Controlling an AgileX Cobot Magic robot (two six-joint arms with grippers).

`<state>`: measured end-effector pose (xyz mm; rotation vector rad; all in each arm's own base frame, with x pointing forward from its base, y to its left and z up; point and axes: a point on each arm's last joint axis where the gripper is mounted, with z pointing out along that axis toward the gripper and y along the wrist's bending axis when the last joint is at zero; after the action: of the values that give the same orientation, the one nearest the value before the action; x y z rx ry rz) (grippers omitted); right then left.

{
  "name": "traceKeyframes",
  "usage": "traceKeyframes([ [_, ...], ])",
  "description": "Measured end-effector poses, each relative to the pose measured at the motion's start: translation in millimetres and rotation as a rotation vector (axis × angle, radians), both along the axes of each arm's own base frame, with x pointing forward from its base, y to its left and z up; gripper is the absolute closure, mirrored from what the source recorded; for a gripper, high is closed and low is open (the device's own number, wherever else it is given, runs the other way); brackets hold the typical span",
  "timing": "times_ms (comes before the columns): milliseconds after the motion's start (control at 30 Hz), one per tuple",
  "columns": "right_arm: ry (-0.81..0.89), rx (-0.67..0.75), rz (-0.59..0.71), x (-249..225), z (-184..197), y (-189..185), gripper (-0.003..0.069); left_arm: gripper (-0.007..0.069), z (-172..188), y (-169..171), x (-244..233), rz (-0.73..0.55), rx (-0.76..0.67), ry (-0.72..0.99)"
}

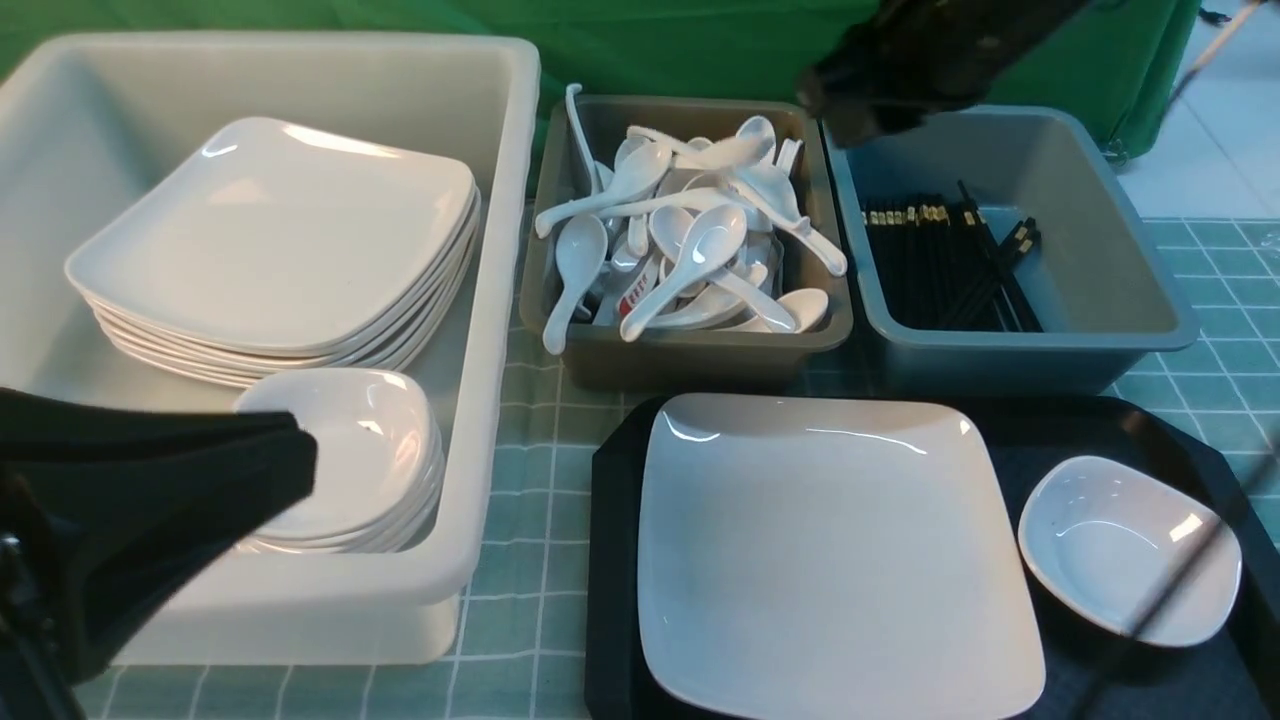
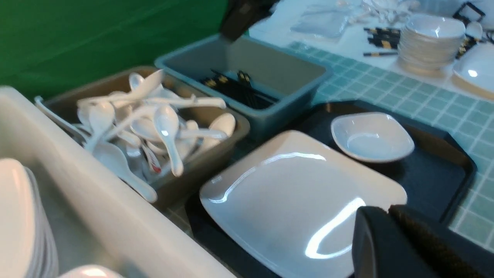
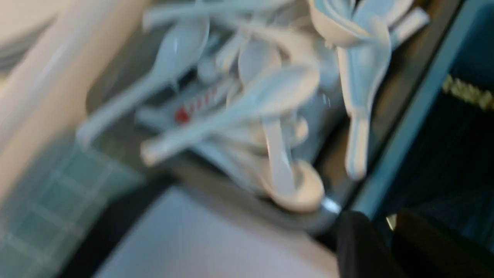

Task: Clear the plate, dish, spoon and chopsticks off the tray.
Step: Use the right arm to grab a small plate from the dinner plate

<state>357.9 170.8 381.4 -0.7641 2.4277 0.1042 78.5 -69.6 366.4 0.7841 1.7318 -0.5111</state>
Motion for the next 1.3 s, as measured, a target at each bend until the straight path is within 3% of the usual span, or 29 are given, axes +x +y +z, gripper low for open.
traceKeyframes([
  [67, 0.045, -0.098, -0.003, -30.9, 3.2, -14.9, 0.0536, 0.0608, -2.2, -1.4, 1.4, -0.010, 0.012, 0.021],
  [167, 0.182, -0.213, -0.020, -73.2, -22.0, -39.8, 0.0494, 0.0608, -2.7, -1.5, 1.1, -0.013, 0.014, 0.026],
  [367, 0.350, -0.370, 0.008, -130.5, -104.5, -74.0, 0.0278, 0.0608, -2.6, -1.5, 1.0, -0.014, 0.014, 0.026],
  [467, 0.333, -0.421, 0.066, -142.1, -142.2, -82.6, 0.0169, 0.0608, -2.6, -1.6, 1.0, -0.014, 0.013, 0.026],
  [567, 0.278, -0.427, 0.113, -144.0, -165.7, -84.3, 0.0124, 0.0608, -2.1, -2.1, 0.7, -0.018, 0.000, 0.031],
  [1100, 0.230, -0.590, 0.217, -111.3, -230.8, -79.2, 0.0120, 0.0608, -3.6, -3.7, -1.9, -0.045, -0.002, 0.059],
  [1267, 0.233, -0.601, 0.237, -109.1, -234.6, -77.2, 0.0224, 0.0608, -3.8, -3.8, -2.1, -0.047, 0.000, 0.061],
  [1300, 0.229, -0.599, 0.243, -108.7, -235.5, -76.2, 0.0290, 0.0608, -3.8, -3.8, -2.1, -0.047, 0.000, 0.061],
])
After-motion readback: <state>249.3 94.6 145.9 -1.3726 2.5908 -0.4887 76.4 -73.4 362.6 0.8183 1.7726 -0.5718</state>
